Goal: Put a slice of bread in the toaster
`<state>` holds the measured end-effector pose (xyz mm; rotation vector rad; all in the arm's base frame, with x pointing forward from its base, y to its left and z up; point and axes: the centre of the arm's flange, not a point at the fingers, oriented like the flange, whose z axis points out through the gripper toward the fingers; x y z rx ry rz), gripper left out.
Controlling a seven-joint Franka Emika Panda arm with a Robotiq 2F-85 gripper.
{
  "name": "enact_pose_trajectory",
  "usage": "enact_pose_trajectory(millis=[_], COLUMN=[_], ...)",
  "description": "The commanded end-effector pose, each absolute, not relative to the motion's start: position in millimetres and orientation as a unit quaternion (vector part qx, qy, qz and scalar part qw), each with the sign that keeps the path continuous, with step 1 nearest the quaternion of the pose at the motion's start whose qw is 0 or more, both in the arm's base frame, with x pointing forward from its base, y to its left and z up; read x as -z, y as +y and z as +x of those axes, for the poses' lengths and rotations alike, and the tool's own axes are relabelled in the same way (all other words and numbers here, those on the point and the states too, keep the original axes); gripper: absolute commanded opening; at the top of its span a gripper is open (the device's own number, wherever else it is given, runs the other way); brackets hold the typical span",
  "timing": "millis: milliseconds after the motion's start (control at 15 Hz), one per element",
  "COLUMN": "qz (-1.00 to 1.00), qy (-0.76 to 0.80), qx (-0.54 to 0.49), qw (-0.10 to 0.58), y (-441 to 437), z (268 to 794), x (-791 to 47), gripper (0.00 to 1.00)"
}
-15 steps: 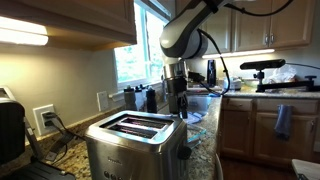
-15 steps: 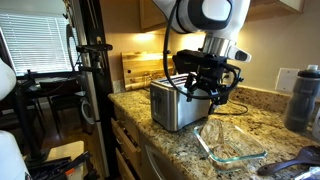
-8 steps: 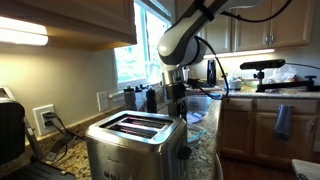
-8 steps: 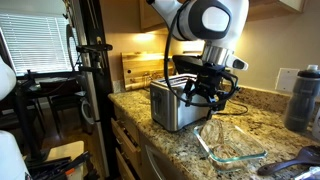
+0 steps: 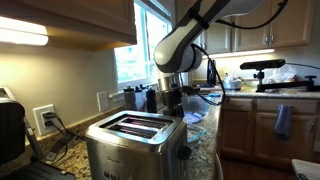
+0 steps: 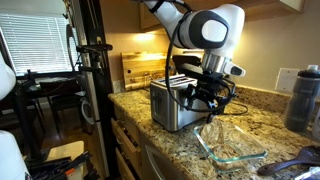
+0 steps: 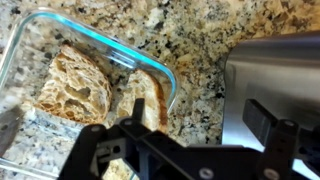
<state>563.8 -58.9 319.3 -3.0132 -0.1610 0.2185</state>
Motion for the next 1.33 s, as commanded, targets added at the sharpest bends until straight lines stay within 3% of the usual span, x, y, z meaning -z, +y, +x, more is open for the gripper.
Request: enact_pose_trajectory(millis=[0, 733, 1267], qz=[-0.997, -0.998, -0.998], qy=[-0.038, -0.001, -0.009], qx=[-0.06, -0.061, -0.063], qw=[0.043, 0.016, 0.021], y=[-56, -111, -98], z=[571, 582, 602], x=[-319, -302, -301], gripper=[1.0, 1.0, 1.0])
